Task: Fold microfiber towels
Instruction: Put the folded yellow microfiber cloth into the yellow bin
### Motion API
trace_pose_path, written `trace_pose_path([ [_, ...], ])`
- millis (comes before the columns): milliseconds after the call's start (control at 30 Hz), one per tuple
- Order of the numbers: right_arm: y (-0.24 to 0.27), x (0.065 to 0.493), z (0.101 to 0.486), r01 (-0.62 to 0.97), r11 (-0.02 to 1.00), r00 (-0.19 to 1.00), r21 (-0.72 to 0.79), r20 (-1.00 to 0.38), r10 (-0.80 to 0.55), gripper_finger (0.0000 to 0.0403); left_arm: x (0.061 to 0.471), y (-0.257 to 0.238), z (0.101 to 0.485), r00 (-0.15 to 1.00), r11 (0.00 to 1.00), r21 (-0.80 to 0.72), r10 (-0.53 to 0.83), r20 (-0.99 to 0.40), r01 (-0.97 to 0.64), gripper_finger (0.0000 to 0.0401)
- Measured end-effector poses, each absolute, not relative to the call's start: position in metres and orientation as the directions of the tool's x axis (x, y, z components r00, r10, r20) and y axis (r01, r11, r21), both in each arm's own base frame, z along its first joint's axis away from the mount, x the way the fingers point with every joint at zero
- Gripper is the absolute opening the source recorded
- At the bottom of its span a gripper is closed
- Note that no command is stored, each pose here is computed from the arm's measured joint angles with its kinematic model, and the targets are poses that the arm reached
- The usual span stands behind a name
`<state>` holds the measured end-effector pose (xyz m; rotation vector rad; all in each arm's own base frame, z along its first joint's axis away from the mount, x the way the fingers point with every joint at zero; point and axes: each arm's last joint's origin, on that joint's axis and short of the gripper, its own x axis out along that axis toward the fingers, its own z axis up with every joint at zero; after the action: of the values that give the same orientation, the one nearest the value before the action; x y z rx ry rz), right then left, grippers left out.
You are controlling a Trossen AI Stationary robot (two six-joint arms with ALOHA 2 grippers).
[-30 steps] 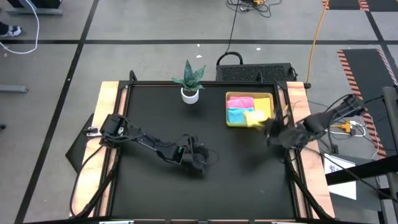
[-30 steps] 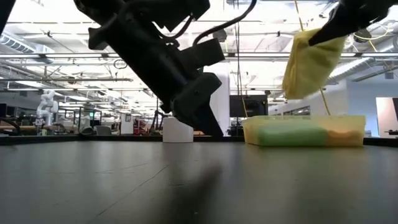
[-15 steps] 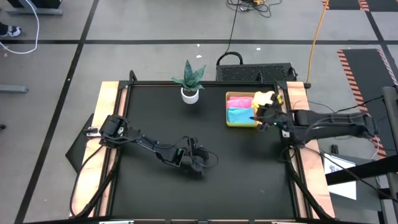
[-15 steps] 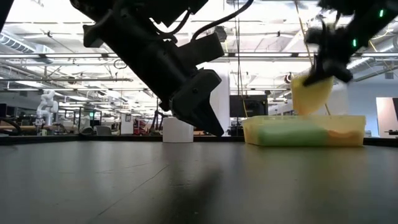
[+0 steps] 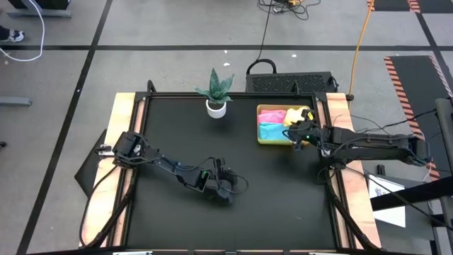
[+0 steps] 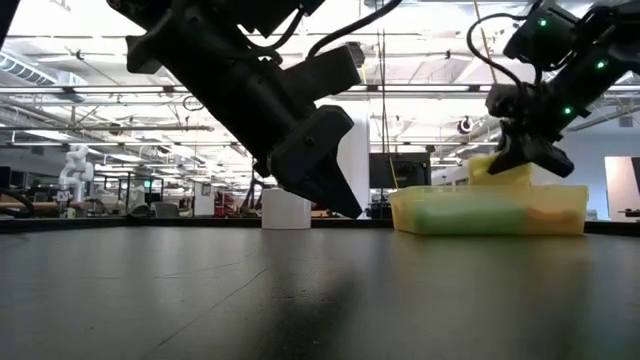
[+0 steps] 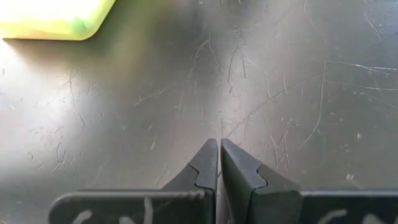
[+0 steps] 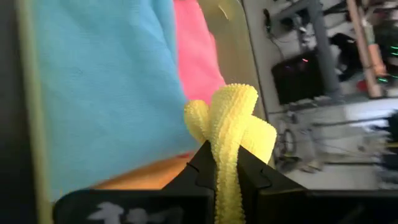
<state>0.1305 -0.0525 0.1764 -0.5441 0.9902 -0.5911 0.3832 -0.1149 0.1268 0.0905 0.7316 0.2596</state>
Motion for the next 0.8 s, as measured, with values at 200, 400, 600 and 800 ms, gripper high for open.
trace_pose_path([
  [200, -0.060, 0.130, 0.182, 0.276, 0.610, 0.348, -0.743, -0.515, -0.784, 0.0008, 0.383, -0.115, 0.127, 0.714, 0.964, 0.171, 0.265, -0.648, -0.203, 0.0024],
  [400, -0.066, 0.127, 0.172, 0.295, 0.608, 0.343, -0.737, -0.513, -0.787, 0.0008, 0.383, -0.115, 0.127, 0.714, 0.964, 0.172, 0.265, -0.648, -0.202, 0.0024],
  [600, -0.062, 0.126, 0.161, 0.345, 0.714, 0.401, -0.610, -0.591, -0.699, 0.0017, 0.383, -0.116, 0.127, 0.715, 0.965, 0.178, 0.263, -0.648, -0.193, 0.0024],
  [800, -0.056, 0.124, 0.160, 0.309, 0.742, 0.391, -0.595, -0.632, -0.669, 0.0037, 0.383, -0.116, 0.127, 0.715, 0.965, 0.179, 0.263, -0.648, -0.193, 0.0024],
])
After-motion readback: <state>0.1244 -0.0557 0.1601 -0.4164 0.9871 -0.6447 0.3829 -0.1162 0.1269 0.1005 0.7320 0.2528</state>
